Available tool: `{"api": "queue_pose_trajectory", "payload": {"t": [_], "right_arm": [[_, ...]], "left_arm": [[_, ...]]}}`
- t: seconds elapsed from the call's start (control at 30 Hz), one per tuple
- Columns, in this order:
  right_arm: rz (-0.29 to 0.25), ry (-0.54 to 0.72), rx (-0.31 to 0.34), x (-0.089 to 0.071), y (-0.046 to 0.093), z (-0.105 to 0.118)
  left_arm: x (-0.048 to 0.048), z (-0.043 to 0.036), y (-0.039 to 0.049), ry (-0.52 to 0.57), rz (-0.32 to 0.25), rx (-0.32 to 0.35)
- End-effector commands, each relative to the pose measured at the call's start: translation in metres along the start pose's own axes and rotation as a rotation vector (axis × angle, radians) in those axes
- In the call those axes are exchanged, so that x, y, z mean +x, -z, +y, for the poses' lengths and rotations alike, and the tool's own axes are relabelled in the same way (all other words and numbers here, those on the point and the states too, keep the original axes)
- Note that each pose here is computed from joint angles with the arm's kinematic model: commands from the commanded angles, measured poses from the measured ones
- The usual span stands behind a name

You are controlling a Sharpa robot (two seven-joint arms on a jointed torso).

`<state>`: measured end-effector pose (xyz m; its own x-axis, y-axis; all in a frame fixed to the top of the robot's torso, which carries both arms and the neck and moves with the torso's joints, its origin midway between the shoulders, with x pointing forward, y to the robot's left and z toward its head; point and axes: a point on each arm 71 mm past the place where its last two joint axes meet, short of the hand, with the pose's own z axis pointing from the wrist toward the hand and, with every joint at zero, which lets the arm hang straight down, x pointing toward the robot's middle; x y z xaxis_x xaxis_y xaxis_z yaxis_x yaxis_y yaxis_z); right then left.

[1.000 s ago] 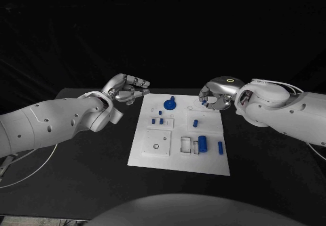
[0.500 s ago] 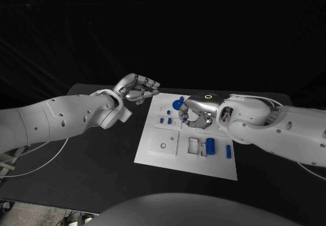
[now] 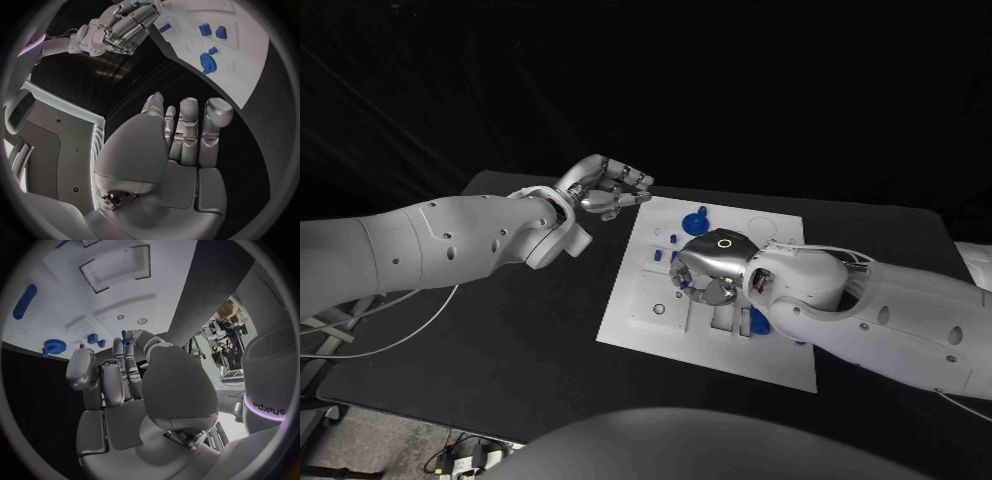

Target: Assemble the parts on the task board

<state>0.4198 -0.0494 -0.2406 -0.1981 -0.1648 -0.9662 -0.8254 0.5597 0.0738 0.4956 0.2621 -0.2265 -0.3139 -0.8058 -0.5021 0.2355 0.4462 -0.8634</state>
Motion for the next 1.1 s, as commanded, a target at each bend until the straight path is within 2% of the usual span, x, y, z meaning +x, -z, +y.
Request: {"api": "queue_pose_trajectory", "payload": {"t": [0.03,0.4,1.1], "right_arm": [[0.013,0.057,0.005,0.003,-0.002,0.001],[0.017,0.046,0.015,0.015,-0.005,0.003],[0.009,0.042,0.043,0.028,-0.013,0.001]], "left_arm": [[0.0026,-0.0018,-0.0006,-0.002,0.013,0.009],[0.0054,-0.0030,-0.0008,-0.005,0.027,0.009],[0.0063,-0.0026,-0.0001,-0.015,0.052,0.005]]}}
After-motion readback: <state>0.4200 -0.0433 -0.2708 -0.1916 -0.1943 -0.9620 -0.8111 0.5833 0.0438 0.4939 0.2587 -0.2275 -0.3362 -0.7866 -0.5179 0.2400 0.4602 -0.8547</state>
